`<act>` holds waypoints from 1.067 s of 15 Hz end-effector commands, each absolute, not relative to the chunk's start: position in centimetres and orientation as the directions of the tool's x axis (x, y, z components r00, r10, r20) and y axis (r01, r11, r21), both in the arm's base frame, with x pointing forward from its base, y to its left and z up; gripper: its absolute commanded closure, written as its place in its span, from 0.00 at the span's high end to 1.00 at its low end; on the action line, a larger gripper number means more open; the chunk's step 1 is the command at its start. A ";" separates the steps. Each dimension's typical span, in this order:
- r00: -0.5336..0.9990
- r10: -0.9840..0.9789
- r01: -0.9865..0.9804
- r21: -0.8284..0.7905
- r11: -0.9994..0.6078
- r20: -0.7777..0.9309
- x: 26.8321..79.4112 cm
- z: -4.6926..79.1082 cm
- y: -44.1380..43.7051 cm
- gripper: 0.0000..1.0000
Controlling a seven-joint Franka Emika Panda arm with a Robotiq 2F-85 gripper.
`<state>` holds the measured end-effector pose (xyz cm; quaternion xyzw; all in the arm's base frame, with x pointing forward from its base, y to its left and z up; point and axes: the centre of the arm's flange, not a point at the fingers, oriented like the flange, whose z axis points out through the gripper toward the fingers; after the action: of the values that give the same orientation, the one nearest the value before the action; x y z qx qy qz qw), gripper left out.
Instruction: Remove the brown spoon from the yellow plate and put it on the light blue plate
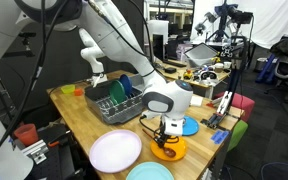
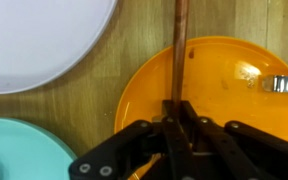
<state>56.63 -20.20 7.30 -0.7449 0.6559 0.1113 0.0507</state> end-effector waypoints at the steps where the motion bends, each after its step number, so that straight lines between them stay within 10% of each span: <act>1: 0.108 -0.963 -0.988 0.083 -0.132 -0.248 57.0 7.1 -20.6 0.16; 7: 0.086 -0.963 -0.996 -0.036 -0.079 -0.256 56.9 10.4 -20.3 0.00; 16: -0.151 -0.905 -0.948 -0.200 0.246 -0.397 52.9 15.5 -22.5 0.02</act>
<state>55.70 -22.26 15.15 -0.6448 0.7390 0.0611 0.1853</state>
